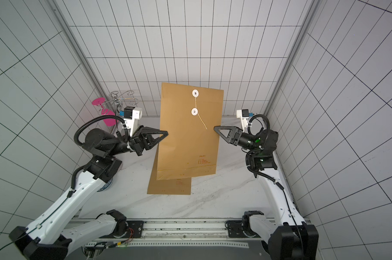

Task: Open the file bag
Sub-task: Pick up the file bag from the center of the board.

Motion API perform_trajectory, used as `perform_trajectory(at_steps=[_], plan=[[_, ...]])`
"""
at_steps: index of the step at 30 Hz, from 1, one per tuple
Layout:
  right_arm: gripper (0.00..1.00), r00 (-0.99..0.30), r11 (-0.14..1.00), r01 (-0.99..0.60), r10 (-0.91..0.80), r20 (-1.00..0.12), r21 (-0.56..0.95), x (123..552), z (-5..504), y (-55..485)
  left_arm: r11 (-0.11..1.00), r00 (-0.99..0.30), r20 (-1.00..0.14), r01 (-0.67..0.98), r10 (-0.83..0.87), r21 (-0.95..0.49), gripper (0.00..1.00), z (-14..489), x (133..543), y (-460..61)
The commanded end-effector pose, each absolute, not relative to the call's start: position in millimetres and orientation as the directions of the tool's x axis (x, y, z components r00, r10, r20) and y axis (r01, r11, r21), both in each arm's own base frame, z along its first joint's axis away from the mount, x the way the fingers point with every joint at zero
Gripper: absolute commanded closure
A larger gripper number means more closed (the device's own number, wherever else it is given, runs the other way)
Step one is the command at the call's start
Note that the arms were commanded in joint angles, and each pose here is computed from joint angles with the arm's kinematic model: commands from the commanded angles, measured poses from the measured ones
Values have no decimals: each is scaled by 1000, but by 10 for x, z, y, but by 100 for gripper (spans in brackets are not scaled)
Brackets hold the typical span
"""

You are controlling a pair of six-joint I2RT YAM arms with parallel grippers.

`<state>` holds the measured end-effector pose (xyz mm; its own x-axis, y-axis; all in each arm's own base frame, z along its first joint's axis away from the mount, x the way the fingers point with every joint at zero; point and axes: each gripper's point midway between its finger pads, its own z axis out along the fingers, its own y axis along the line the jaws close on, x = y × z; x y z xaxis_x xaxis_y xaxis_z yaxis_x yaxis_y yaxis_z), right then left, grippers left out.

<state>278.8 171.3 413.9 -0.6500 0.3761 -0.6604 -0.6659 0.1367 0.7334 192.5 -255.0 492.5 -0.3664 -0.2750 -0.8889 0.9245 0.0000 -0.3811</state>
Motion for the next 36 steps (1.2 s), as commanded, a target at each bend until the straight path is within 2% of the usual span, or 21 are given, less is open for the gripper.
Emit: perform_trajectory(at_steps=[1, 3, 5, 7, 9, 14, 16, 18, 19, 20, 21, 25, 27, 29, 32, 36], plan=[[19, -603, 70, -754, 321, -731, 653, 2523, 4408, 1845, -51, -353, -886, 934, -301, -355, 100, 5027, 1845, -2523], [22, -599, 59, -762, 313, -737, 645, 2473, 4438, 1879, -56, -356, -883, 933, -306, -357, 100, 5021, 1853, -2525], [32, -599, 54, -762, 319, -735, 645, 2460, 4449, 1884, -49, -365, -880, 929, -304, -368, 100, 4978, 1891, -2533], [37, -598, 48, -764, 325, -733, 644, 2450, 4463, 1881, -36, -376, -877, 923, -299, -383, 100, 4929, 1949, -2530], [49, -596, 43, -765, 332, -731, 643, 2431, 4484, 1876, -26, -386, -874, 918, -294, -397, 100, 4879, 1997, -2528], [87, -599, 52, -758, 342, -724, 651, 2407, 4464, 1866, 25, -408, -867, 901, -286, -433, 100, 4725, 2155, -2519], [99, -599, 63, -754, 343, -723, 654, 2405, 4444, 1861, 56, -422, -861, 889, -283, -454, 100, 4654, 2242, -2515], [100, -597, 79, -752, 342, -726, 655, 2388, 4417, 1853, 102, -439, -851, 870, -288, -483, 100, 4585, 2379, -2490], [100, -596, 86, -751, 338, -729, 654, 2370, 4408, 1853, 127, -457, -841, 853, -289, -506, 93, 4537, 2469, -2477], [100, -598, 94, -748, 333, -729, 657, 2358, 4391, 1852, 142, -474, -832, 838, -288, -526, 73, 4503, 2539, -2465], [100, -594, 99, -751, 328, -734, 652, 2335, 4393, 1851, 153, -488, -825, 826, -286, -542, 60, 4475, 2594, -2460], [100, -599, 140, -743, 298, -743, 655, 2292, 4297, 1855, 141, -520, -817, 815, -249, -562, 32, 4443, 2655, -2514], [100, -602, 150, -741, 285, -746, 655, 2268, 4253, 1862, 115, -516, -824, 827, -236, -551, 32, 4476, 2630, -2535], [100, -605, 157, -738, 279, -746, 656, 2256, 4219, 1864, 103, -511, -828, 833, -231, -543, 36, 4513, 2610, -2542], [100, -604, 168, -733, 284, -744, 659, 2264, 4189, 1855, 97, -520, -824, 829, -225, -550, 59, 4555, 2624, -2556], [100, -602, 175, -732, 285, -746, 658, 2275, 4180, 1854, 65, -533, -820, 829, -210, -555, 69, 4571, 2585, -2574]])
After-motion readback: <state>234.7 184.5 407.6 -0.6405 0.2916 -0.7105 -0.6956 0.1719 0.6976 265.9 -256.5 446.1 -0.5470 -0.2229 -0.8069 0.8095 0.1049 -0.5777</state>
